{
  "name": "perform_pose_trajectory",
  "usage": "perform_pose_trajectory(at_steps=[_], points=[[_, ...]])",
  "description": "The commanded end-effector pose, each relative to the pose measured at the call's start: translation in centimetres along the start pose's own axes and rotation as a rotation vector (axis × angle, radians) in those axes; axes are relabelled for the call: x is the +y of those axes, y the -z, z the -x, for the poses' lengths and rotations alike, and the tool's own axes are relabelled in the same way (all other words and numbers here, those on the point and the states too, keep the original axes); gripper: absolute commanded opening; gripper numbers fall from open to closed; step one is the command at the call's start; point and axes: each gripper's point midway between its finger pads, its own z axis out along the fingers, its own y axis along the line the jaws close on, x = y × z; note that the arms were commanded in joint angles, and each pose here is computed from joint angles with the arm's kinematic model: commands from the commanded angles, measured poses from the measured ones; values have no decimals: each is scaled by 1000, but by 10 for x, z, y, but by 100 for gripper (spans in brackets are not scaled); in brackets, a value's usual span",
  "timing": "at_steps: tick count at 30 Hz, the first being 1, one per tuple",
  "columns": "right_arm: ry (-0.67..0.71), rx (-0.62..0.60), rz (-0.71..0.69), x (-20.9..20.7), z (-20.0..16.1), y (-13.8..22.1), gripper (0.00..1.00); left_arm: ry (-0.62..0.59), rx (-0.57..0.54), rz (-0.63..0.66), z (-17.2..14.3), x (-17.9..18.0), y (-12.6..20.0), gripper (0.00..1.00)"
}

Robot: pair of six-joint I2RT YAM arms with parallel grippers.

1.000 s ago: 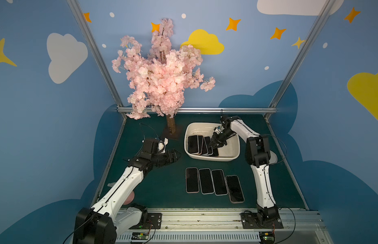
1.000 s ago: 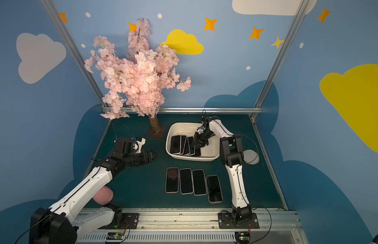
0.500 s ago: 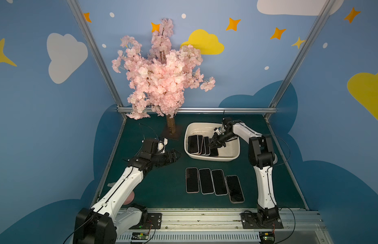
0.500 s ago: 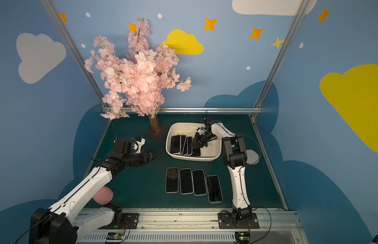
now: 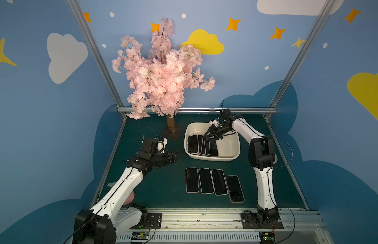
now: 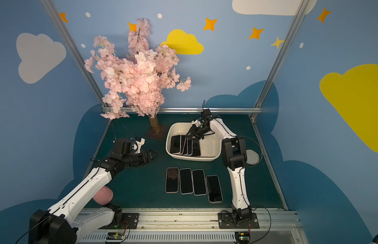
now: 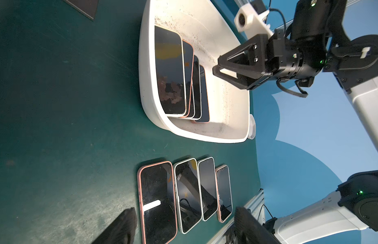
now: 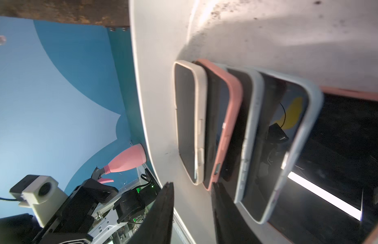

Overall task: Take the phone out of the storage box
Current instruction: Pick up the phone from the storage box.

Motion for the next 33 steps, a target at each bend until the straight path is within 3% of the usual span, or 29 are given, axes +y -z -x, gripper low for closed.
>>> perform_pose_trajectory(at_steps=[1, 13, 33], points=[[-43, 29, 1, -3, -1, -10, 35, -4, 15, -13, -4, -1, 2, 77], [-107, 105, -26, -21, -22, -38, 35, -18, -5, 7, -7, 5, 6, 77], [-140, 118, -119, -49, -28, -56, 35, -26, 8, 14, -5, 7, 2, 77]])
